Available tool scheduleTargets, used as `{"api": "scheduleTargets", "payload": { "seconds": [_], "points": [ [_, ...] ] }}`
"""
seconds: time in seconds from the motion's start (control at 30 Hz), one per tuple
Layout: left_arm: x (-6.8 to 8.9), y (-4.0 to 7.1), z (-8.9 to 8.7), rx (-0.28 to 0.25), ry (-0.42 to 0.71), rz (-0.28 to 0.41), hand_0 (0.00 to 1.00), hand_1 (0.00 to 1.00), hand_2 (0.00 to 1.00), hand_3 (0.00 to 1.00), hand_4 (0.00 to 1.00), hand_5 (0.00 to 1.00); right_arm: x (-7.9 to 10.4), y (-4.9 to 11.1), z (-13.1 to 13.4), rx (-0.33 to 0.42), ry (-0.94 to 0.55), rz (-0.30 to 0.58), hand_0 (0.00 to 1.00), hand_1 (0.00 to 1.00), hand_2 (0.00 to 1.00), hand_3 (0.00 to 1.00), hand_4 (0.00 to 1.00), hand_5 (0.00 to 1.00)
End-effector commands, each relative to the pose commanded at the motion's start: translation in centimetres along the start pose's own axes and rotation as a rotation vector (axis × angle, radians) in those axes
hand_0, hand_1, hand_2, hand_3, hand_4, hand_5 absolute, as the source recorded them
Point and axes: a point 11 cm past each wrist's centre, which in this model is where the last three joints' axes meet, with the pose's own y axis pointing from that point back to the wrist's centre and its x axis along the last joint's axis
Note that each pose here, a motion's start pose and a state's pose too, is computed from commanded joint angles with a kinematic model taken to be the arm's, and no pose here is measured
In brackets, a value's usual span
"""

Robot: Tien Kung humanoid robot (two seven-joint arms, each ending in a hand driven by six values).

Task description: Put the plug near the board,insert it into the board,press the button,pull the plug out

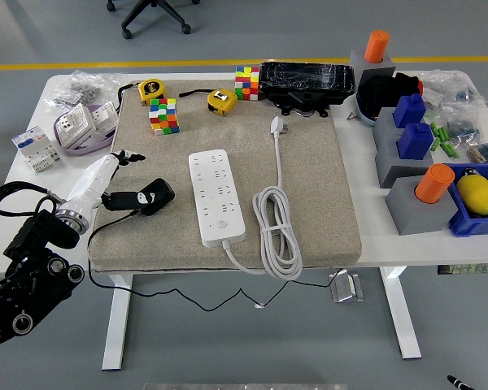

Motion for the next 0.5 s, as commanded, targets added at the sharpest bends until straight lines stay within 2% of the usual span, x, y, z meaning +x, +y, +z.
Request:
{"api": "scheduleTargets", "payload": {
  "seconds": [0.2, 0.23, 0.4, 0.43, 0.5],
  "points": [
    [-0.9, -0.2, -0.1, 0.016, -0.017, -0.03, 0.755, 0.797, 0.793, 0.774, 0.998, 0.388, 0.1, 0.0, 0.0, -0.001, -0.003, 0.002, 0.604, 0.645, 0.653, 0.554, 0.951, 0.5],
    [-1.0, -0.3, -0.1, 0.016, -0.02, -0.03, 0.724, 0.745, 0.744, 0.746, 0.998, 0.362, 0.1, 0.0, 0.1, -0.001, -0.003, 0.003, 0.603, 0.645, 0.653, 0.554, 0.95, 0.5],
    [-1.5, -0.6, -0.1, 0.012, -0.037, -0.031, 0.724, 0.745, 0.744, 0.746, 0.998, 0.362, 0.1, 0.0, 0.1, 0.002, -0.004, 0.004, 0.603, 0.645, 0.653, 0.554, 0.95, 0.5],
    [-1.6, -0.7, -0.1, 0.012, -0.039, -0.032, 0.705, 0.707, 0.699, 0.653, 0.998, 0.275, 0.1, 0.0, 0.0, 0.003, -0.004, 0.005, 0.602, 0.644, 0.653, 0.553, 0.95, 0.5],
    [-1.8, -0.8, -0.1, 0.011, -0.046, -0.031, 0.705, 0.707, 0.699, 0.653, 0.998, 0.275, 0.1, 0.0, -0.1, 0.008, -0.006, 0.006, 0.602, 0.644, 0.653, 0.553, 0.95, 0.5]
  ]
}}
